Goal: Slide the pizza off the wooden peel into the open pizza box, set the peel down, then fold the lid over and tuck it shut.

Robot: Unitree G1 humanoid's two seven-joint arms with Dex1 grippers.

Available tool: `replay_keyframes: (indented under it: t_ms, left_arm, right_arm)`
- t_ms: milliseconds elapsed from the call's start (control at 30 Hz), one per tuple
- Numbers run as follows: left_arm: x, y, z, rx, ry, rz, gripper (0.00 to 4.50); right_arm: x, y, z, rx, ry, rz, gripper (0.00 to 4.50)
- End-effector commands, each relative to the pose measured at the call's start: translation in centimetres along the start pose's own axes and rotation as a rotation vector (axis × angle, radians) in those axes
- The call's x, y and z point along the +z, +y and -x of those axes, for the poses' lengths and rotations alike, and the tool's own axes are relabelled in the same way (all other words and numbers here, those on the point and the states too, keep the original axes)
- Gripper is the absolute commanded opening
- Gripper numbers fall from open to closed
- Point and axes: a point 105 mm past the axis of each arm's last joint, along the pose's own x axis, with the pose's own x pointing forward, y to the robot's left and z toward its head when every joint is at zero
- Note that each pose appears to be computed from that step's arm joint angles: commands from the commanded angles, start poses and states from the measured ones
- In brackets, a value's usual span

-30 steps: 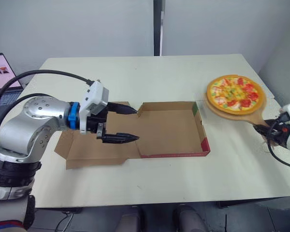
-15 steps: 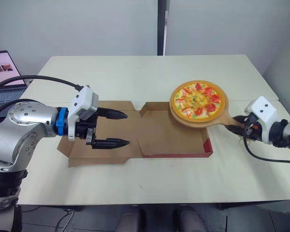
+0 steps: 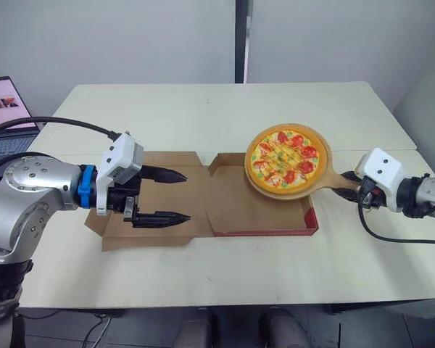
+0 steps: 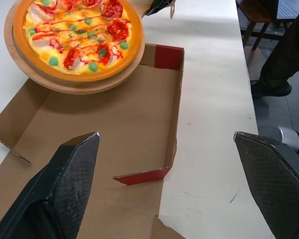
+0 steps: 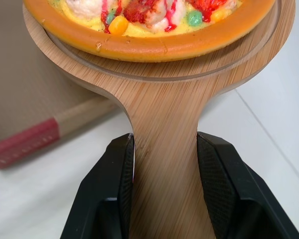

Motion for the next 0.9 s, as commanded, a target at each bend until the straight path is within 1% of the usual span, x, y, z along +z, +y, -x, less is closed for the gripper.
replay_keyframes:
  t_ms: [33,200,500,667,900]
  left_arm:
    - [1.0,-0.3,0.3,0.004,-0.002,-0.050,4.50]
    - [1.0,-0.4,0.2,-0.006,-0.001,-0.052,4.50]
    - [1.0,-0.4,-0.1,-0.015,-0.003,-0.057,4.50]
    - [1.0,-0.4,-0.2,-0.019,-0.007,-0.058,4.50]
    - [0.9,-0.4,-0.4,-0.019,-0.012,-0.060,4.50]
  right_arm:
    - [2.6,-1.5,1.2,-0.057,-0.072,0.123,1.59]
    - [2.8,-1.5,1.1,-0.046,-0.091,0.122,1.59]
    - [2.7,-2.6,1.2,-0.105,-0.084,0.142,1.59]
    - [2.8,-2.5,1.2,-0.100,-0.084,0.202,1.59]
    - [2.4,-4.0,1.4,-0.177,-0.054,0.247,1.59]
